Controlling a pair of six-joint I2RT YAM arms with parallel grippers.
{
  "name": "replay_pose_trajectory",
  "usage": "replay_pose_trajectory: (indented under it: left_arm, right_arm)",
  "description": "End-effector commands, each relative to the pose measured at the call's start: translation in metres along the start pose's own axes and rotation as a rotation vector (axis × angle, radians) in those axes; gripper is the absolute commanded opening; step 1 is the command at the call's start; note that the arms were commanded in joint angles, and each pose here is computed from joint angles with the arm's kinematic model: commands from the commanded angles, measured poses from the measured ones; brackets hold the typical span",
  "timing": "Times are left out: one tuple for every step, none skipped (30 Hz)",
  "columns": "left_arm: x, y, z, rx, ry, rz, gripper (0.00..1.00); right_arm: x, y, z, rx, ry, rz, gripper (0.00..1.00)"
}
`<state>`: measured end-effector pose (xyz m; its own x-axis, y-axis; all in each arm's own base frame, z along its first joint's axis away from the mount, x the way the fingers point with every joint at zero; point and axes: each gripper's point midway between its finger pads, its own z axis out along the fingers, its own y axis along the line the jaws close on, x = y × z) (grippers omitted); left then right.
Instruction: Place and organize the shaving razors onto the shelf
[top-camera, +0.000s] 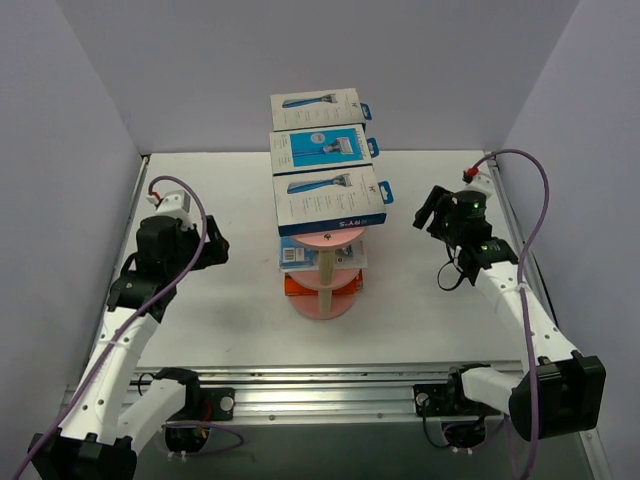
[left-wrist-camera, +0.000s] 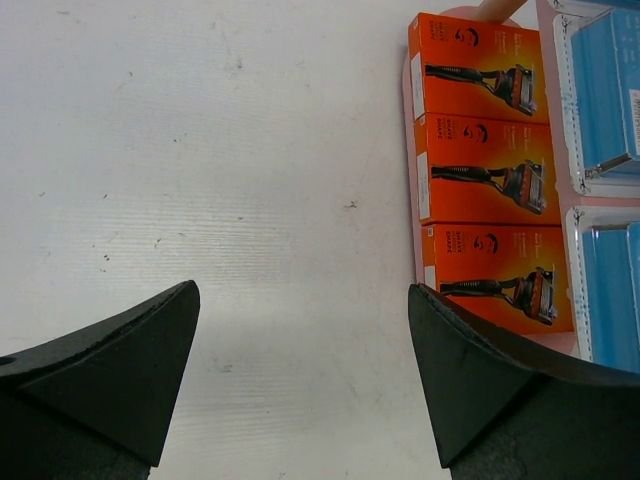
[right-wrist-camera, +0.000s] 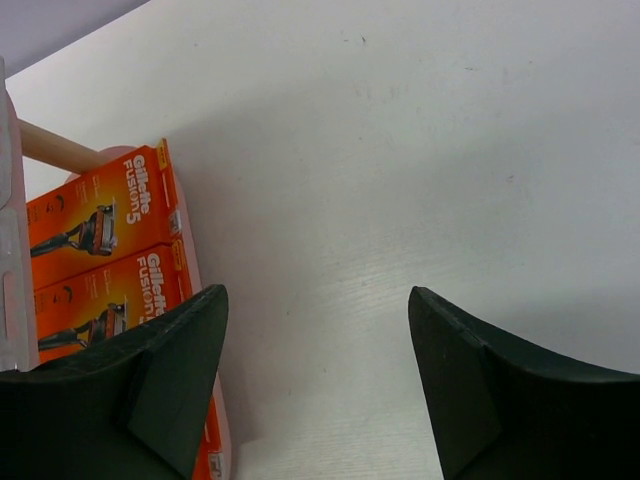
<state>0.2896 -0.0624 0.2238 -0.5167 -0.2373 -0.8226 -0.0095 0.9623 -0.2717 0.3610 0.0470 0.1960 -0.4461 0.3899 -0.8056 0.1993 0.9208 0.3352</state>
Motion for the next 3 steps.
replay_pose_trajectory:
  left_arm:
    - [-0.0102,-0.0023,-0.0027,0.003,-0.025,0.012,0.94]
    - [-0.0106,-0.0027,-0.0034,0.005,-0.028,0.012,0.94]
    - [-0.0099,-0.0022,-0.0030,0.004,-0.028,0.012,0.94]
  right_arm:
    - [-0.0068,0.0023,0.0013,-0.013,-0.015,-0.009,0.67]
    - [-0.0054,0.0025,0.0018,-0.016,-0.011,-0.009,0.67]
    - [-0.0046,0.0032,0.0027,-0.020,-0.009,-0.010,0.68]
